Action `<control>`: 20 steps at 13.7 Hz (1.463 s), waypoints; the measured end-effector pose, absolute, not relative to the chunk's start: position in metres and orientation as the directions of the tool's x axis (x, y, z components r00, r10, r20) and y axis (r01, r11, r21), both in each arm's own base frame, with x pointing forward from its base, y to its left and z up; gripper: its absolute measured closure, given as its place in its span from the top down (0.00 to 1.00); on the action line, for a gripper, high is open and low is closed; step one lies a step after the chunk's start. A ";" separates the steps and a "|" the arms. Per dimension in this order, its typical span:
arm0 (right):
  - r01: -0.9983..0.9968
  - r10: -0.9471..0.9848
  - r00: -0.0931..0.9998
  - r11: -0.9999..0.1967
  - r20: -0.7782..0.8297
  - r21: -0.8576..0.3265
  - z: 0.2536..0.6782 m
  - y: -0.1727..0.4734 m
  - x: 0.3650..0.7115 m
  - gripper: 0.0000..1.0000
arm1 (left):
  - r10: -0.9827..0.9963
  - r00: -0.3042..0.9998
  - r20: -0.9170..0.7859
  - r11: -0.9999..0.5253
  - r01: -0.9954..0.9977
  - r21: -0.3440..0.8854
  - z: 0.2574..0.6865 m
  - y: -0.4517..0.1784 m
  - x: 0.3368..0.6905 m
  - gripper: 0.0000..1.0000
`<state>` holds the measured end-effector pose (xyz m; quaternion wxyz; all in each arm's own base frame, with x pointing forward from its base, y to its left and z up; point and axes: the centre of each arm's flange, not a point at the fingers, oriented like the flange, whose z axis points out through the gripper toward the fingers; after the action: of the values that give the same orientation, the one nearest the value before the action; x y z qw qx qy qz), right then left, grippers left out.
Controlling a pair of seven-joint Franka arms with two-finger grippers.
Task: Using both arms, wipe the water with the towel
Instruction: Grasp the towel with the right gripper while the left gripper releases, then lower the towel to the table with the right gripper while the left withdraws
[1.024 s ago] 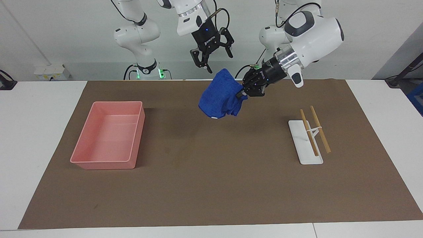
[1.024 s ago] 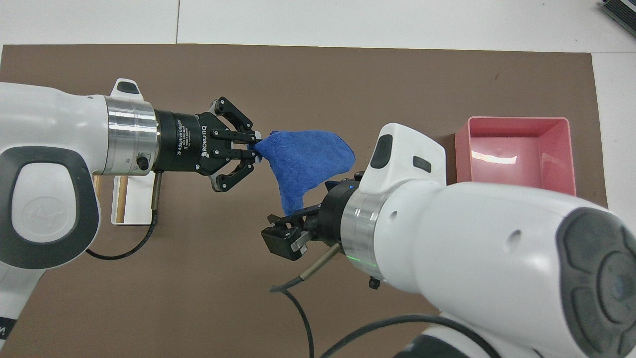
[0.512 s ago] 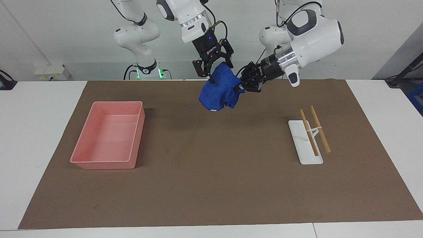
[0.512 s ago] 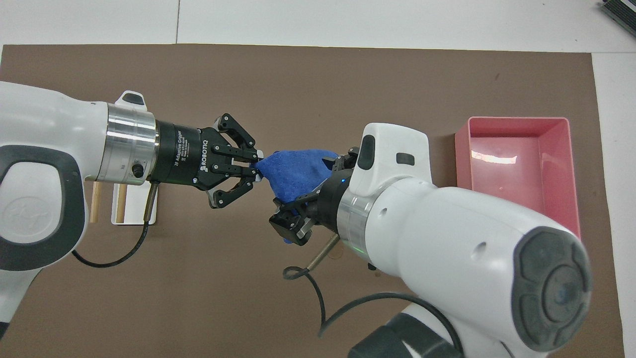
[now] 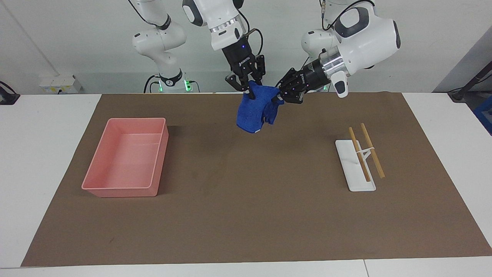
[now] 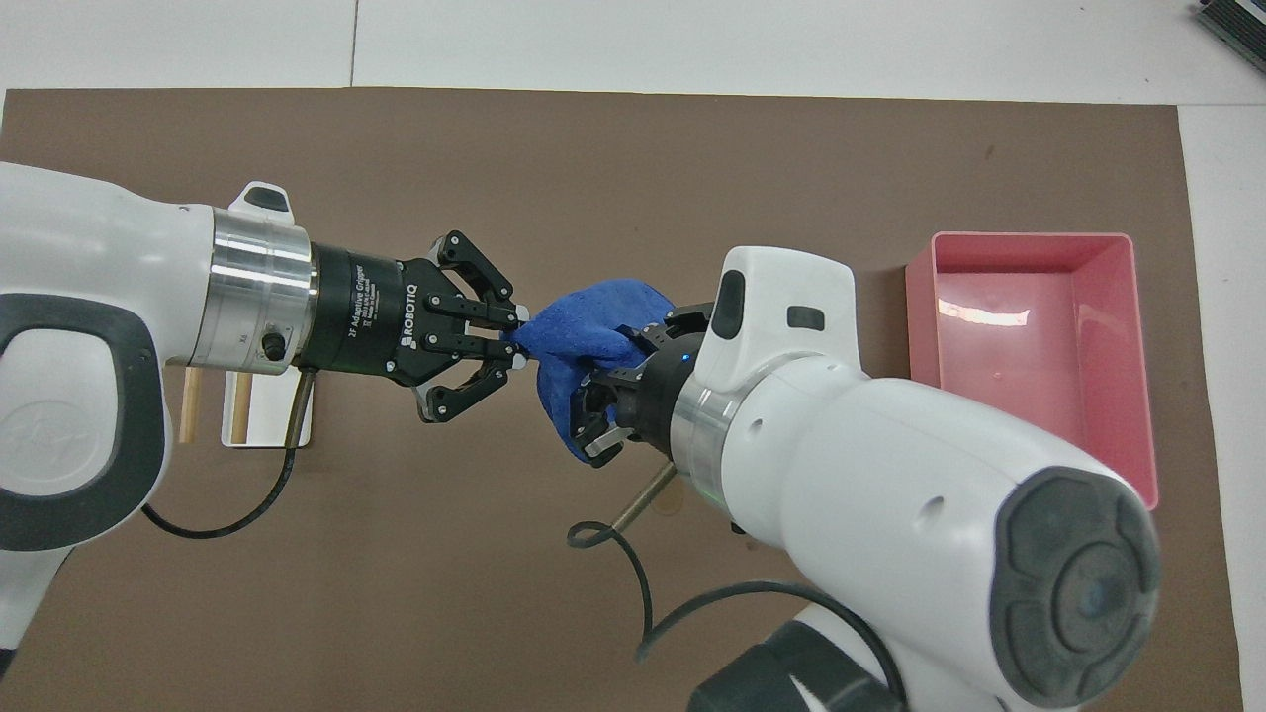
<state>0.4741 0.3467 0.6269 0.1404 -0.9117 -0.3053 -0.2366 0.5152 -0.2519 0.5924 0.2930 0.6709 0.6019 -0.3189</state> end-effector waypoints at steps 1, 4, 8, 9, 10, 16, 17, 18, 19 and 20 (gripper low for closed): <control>0.608 0.474 0.714 -0.784 0.515 -0.122 0.627 0.347 0.474 0.17 | 0.621 0.074 -0.780 -0.099 0.995 0.016 0.593 -0.254 0.515 0.11; 0.594 0.459 0.725 -0.794 0.514 -0.129 0.627 0.343 0.476 0.14 | 0.621 0.080 -0.780 -0.086 0.996 0.034 0.594 -0.255 0.517 0.11; 0.568 0.452 0.761 -0.811 0.466 -0.140 0.619 0.333 0.480 0.13 | 0.631 0.124 -0.766 -0.080 0.992 0.094 0.603 -0.254 0.519 0.44; 0.547 0.439 0.782 -0.823 0.442 -0.151 0.616 0.330 0.481 0.13 | 0.651 0.145 -0.745 -0.087 0.989 0.116 0.607 -0.252 0.518 0.57; 0.522 0.424 0.808 -0.837 0.408 -0.164 0.612 0.328 0.479 0.13 | 0.686 0.178 -0.706 -0.103 0.984 0.149 0.611 -0.250 0.518 0.73; 0.422 0.404 0.906 -0.860 0.123 -0.287 0.554 0.316 0.430 0.13 | 0.831 0.451 -0.326 -0.325 0.869 0.373 0.625 -0.212 0.534 1.00; 0.409 0.404 0.911 -0.861 0.082 -0.304 0.542 0.315 0.420 0.13 | 0.823 0.497 -0.274 -0.373 0.838 0.399 0.626 -0.193 0.541 1.00; 0.373 0.384 0.923 -0.867 0.036 -0.330 0.529 0.316 0.410 0.13 | 0.806 0.549 -0.222 -0.429 0.799 0.422 0.626 -0.173 0.548 1.00; 0.312 0.346 0.938 -0.872 -0.024 -0.377 0.516 0.318 0.401 0.13 | 0.773 0.615 -0.155 -0.504 0.744 0.439 0.625 -0.155 0.554 1.00; 0.268 0.322 0.944 -0.874 -0.067 -0.406 0.505 0.319 0.395 0.13 | 0.731 0.677 -0.082 -0.582 0.683 0.442 0.625 -0.141 0.557 1.00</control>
<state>0.3947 0.3190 0.5055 0.1997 -0.9656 -0.1528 0.0665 0.5572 -0.1410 0.6249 0.2245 0.8877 0.3983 0.0543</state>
